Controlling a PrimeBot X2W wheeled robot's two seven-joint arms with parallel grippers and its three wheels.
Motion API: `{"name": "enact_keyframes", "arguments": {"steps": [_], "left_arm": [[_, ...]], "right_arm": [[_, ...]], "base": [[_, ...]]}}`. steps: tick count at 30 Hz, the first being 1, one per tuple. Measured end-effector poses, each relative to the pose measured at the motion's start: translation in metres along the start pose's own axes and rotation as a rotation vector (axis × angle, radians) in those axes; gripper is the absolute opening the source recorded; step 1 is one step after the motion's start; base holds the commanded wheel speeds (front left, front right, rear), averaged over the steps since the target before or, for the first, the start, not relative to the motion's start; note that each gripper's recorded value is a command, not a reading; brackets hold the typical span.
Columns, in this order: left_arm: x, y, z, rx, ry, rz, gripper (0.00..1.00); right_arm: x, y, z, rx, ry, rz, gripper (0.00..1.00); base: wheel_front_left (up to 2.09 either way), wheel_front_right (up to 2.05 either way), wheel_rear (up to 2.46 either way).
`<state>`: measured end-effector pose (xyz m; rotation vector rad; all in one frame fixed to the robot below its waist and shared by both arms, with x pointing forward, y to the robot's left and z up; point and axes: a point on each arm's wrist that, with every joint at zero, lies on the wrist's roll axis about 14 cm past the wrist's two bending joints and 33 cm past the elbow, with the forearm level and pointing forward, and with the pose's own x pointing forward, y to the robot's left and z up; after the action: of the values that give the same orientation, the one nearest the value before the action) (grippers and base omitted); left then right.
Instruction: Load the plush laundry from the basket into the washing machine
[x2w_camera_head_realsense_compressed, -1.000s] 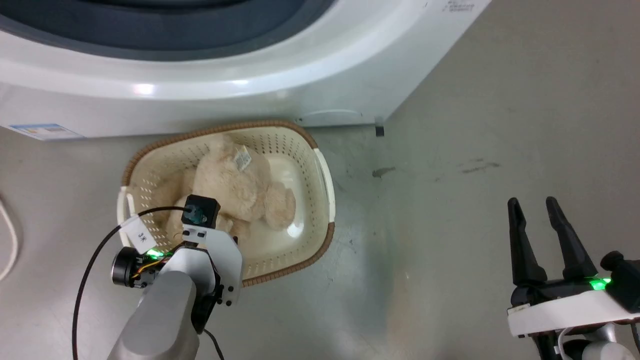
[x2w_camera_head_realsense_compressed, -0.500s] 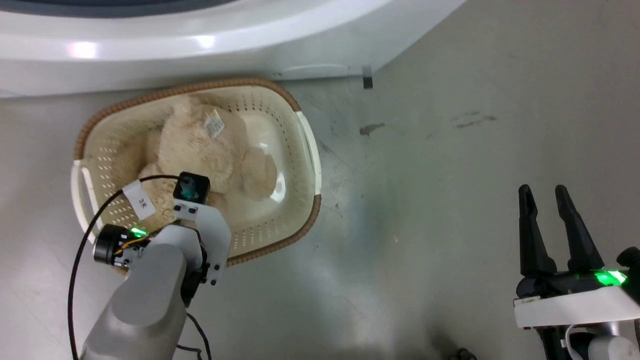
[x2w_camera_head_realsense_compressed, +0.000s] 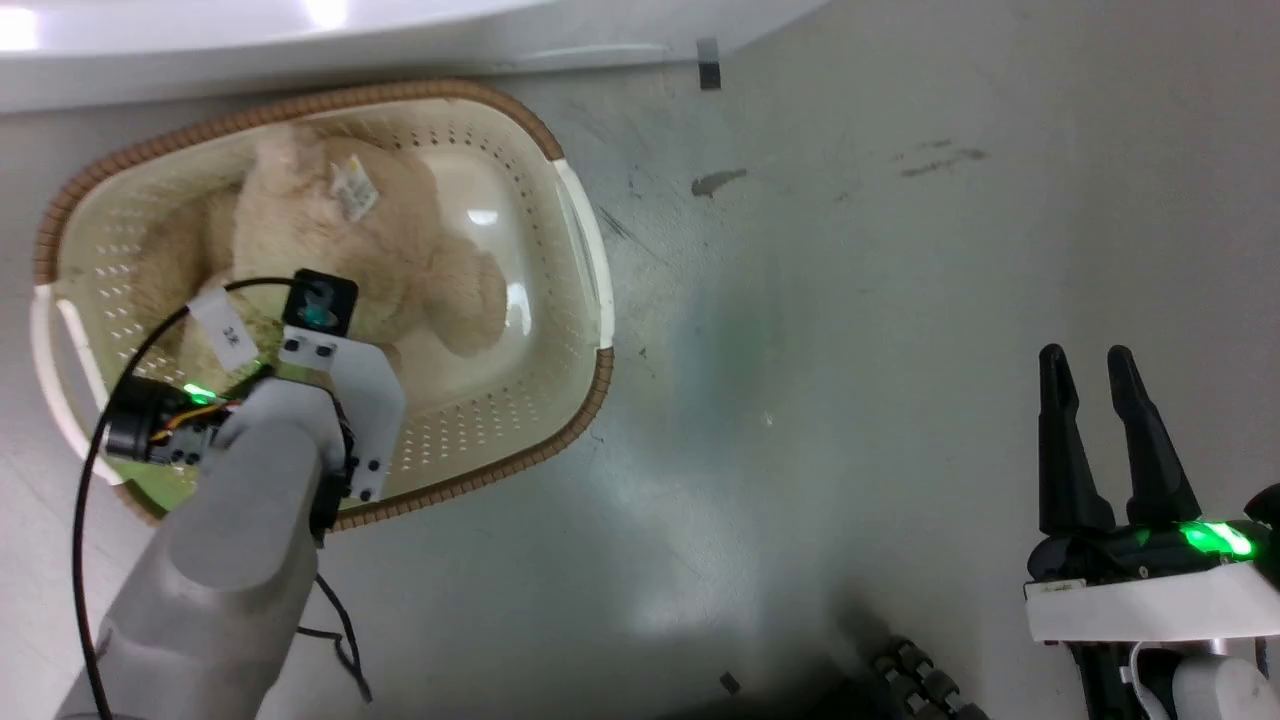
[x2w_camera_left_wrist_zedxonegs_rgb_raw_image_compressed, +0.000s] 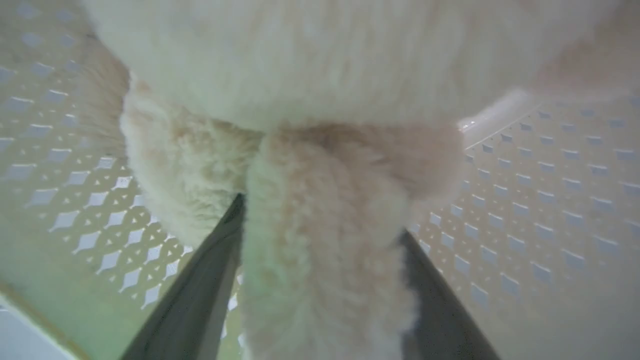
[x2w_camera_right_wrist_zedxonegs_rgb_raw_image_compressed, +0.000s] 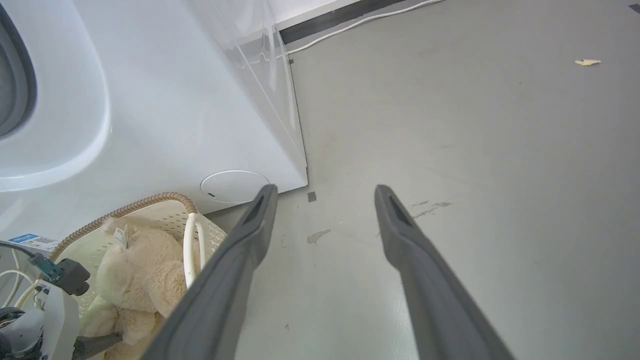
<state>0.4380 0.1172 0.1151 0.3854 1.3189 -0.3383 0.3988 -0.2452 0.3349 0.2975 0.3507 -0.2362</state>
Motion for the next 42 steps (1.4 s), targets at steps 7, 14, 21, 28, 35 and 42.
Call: {"name": "enact_keyframes", "arguments": {"steps": [7, 14, 21, 28, 35, 42], "left_arm": [[0.019, -0.006, 0.0, -0.001, 0.022, -0.028, 0.0], [0.018, -0.009, -0.003, -0.033, 0.02, -0.063, 0.0], [-0.012, -0.012, 0.018, -0.091, -0.075, -0.082, 0.0], [-0.07, -0.03, 0.036, -0.151, -0.228, -0.137, 0.0], [-0.128, -0.039, 0.043, -0.225, -0.381, -0.161, 0.0], [-0.194, -0.032, 0.044, -0.331, -0.593, -0.144, 0.0]], "right_arm": [[0.002, -0.009, -0.012, 0.016, 0.021, -0.031, 1.0], [0.012, -0.002, -0.006, 0.057, -0.013, -0.01, 1.0], [0.007, 0.008, 0.012, 0.084, -0.06, 0.017, 1.0], [-0.004, 0.026, 0.039, 0.104, -0.129, 0.077, 1.0], [-0.021, 0.044, 0.063, 0.121, -0.189, 0.136, 1.0], [-0.048, 0.061, 0.08, 0.143, -0.233, 0.198, 1.0]], "base": [[0.0, 0.0, 0.0], [0.0, 0.0, 0.0], [0.0, 0.0, 0.0], [0.0, 0.0, 0.0], [0.0, 0.0, 0.0], [0.0, 0.0, 0.0]]}}
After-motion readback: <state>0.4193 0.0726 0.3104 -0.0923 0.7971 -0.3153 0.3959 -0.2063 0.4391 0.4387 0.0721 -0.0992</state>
